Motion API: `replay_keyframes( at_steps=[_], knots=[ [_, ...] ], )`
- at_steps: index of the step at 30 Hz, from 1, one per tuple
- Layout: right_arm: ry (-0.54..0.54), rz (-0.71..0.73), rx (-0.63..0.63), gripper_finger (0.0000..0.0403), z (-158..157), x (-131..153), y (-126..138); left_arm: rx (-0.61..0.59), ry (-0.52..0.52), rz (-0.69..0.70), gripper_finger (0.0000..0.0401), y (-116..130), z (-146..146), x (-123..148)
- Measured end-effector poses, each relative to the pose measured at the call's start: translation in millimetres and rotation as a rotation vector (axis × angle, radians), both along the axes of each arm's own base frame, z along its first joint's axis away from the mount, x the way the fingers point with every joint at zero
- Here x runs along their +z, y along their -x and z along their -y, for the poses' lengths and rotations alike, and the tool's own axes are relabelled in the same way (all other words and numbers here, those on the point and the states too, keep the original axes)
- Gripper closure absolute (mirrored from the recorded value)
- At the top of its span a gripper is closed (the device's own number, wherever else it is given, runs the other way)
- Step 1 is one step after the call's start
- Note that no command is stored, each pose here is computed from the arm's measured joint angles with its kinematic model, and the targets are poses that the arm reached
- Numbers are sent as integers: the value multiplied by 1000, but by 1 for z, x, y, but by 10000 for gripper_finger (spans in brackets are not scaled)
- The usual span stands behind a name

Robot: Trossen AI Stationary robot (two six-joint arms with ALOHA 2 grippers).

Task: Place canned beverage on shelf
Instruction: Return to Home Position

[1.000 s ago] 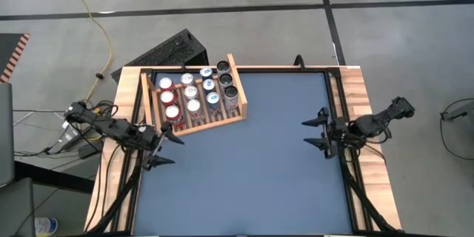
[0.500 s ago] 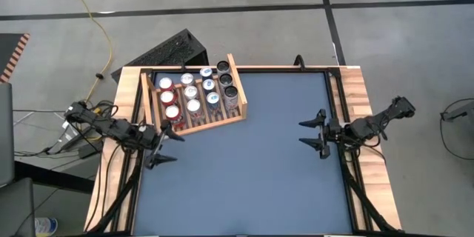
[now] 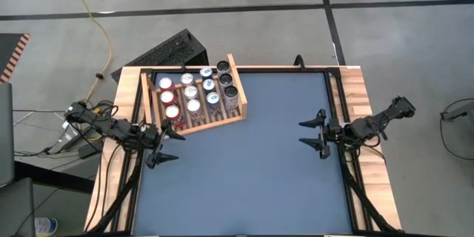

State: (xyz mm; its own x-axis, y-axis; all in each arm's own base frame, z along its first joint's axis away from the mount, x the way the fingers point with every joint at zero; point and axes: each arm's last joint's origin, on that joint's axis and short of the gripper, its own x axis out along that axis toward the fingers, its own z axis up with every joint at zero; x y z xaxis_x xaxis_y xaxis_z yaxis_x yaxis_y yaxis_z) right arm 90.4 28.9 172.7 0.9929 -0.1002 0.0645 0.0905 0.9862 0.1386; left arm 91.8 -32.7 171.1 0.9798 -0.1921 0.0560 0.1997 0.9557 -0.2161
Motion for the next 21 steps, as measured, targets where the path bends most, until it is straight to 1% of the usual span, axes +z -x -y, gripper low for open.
replay_keyframes(
  at_steps=[7, 21],
  knots=[
    [0, 0, 0, 112, 0, 0, 0, 2, -86, 17, 44, 0, 0, 0],
    [1, -1, 1, 112, 0, 0, 0, 2, -88, 18, 44, 0, 0, 0]
  ],
)
